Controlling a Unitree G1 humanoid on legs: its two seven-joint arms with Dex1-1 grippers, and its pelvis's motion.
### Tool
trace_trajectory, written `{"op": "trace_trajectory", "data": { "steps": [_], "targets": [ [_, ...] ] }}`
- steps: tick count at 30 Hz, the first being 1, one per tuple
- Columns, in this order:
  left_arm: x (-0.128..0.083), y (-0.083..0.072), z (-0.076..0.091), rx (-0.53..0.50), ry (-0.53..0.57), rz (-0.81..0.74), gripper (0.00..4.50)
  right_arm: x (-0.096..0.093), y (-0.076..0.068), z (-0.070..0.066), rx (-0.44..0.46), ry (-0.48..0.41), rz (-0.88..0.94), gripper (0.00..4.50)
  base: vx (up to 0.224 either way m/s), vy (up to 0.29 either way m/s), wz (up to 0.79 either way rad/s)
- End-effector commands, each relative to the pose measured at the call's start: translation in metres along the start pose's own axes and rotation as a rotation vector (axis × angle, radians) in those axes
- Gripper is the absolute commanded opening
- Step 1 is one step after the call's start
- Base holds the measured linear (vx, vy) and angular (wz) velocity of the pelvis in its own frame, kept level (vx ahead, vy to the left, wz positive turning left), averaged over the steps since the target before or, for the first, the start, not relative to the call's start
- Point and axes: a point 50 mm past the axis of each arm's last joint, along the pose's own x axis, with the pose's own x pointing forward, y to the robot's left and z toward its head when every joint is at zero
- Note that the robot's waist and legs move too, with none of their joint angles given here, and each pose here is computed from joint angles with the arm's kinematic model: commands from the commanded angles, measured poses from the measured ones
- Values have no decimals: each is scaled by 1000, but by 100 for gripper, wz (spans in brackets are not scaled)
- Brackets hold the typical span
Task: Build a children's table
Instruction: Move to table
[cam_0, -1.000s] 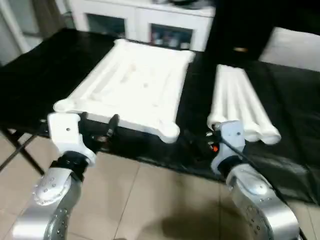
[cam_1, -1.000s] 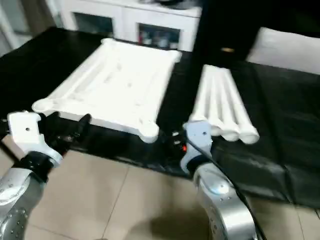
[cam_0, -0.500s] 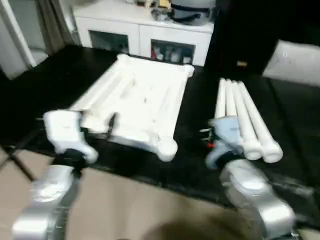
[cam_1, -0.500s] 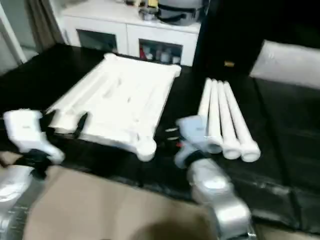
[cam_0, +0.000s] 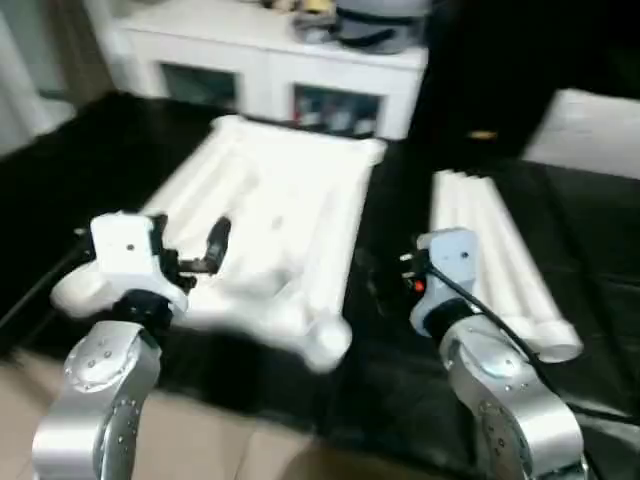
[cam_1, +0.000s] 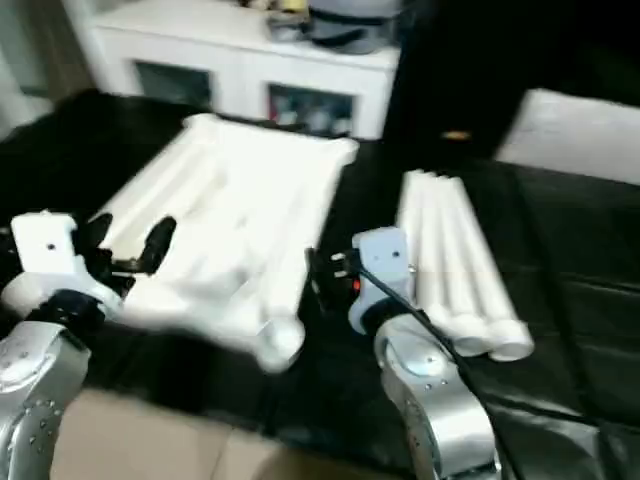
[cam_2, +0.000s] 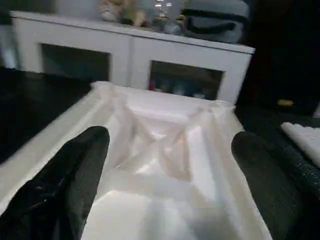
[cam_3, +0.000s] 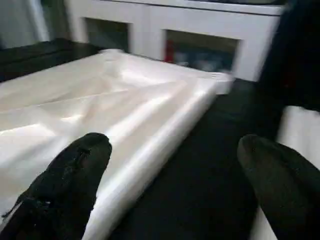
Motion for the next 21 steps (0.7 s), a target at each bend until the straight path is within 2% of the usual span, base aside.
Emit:
{"op": "trace_trajectory", "data": {
  "steps": [1,3,6,10,13,15,18,21],
  "targets": [
    [5,-8,4,15,-19,-25,443,0,-8,-1,-11,9,-37,450,70,-66,4],
    [8,-11,5,26,-14,-51,443,0,-10,-2,-7,12,-49,450,77,-65,-15],
    [11,-9,6,-14,-7,-53,443,1,-12,-2,0,15,-62,450,90,-7,-72],
    [14,-8,6,26,-11,-54,443,2,-12,-2,-2,16,-67,450,33,134,-66],
    [15,-7,4,128,1,-45,443,3,-13,-2,-3,16,-70,450,-39,243,-53],
    [16,-8,4,110,-2,-39,443,4,-13,-2,-3,15,-71,450,-70,254,-49],
    [15,-6,6,9,-23,1,443,6,-13,-2,16,12,-63,450,-66,140,-39],
    [14,-5,5,19,-6,6,443,7,-12,-2,24,9,-56,450,0,0,0]
  ]
}}
